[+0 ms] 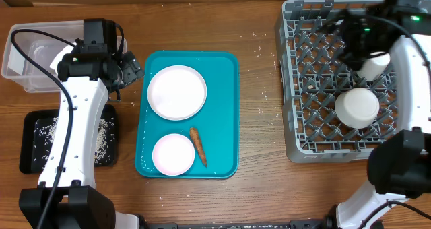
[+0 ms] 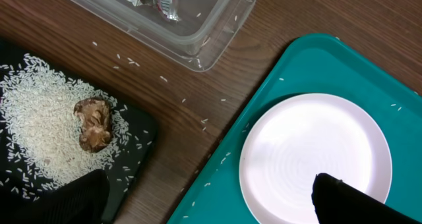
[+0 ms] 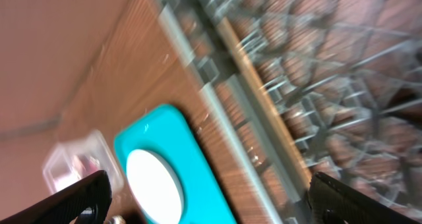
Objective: Sort waste into correct bins and load items into the dishwasher
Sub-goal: 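Move the right gripper to the large white plate and pinch its rim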
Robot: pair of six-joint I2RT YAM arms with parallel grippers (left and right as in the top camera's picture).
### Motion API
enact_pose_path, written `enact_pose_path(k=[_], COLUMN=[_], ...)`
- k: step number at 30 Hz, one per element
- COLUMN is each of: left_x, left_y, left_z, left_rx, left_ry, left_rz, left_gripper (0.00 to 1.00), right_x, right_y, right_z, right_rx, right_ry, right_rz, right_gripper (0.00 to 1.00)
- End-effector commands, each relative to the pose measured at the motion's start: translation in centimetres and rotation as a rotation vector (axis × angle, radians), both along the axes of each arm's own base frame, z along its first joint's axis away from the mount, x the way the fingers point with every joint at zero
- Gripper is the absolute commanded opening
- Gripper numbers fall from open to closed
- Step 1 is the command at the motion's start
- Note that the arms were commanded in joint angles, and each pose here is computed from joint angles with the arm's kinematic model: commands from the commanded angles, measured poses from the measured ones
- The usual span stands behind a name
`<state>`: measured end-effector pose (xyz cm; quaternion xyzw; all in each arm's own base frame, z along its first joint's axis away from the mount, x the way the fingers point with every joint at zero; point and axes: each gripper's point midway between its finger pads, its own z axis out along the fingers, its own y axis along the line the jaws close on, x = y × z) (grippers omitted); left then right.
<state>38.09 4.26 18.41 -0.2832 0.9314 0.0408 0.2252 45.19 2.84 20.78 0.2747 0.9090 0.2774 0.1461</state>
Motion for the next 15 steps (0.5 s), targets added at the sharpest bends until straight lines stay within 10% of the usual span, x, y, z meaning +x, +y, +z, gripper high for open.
enact_pose_path(k=[1, 15], left_x=[0.3, 0.3], left_y=[-0.2, -0.2], left_z=[0.9, 0.9], left_rx=[-0.012, -0.013], left_ry=[-0.029, -0.029], left_rz=[0.001, 0.001], left_gripper=[1.00, 1.00], right_x=[-1.2, -4.1], right_y=[6.8, 26.4], right_z=[0.1, -13.7], right_rx=[-0.115, -0.441], right_ry=[-0.028, 0.023], right_rz=[0.181, 0.433], right_gripper=[1.00, 0.93])
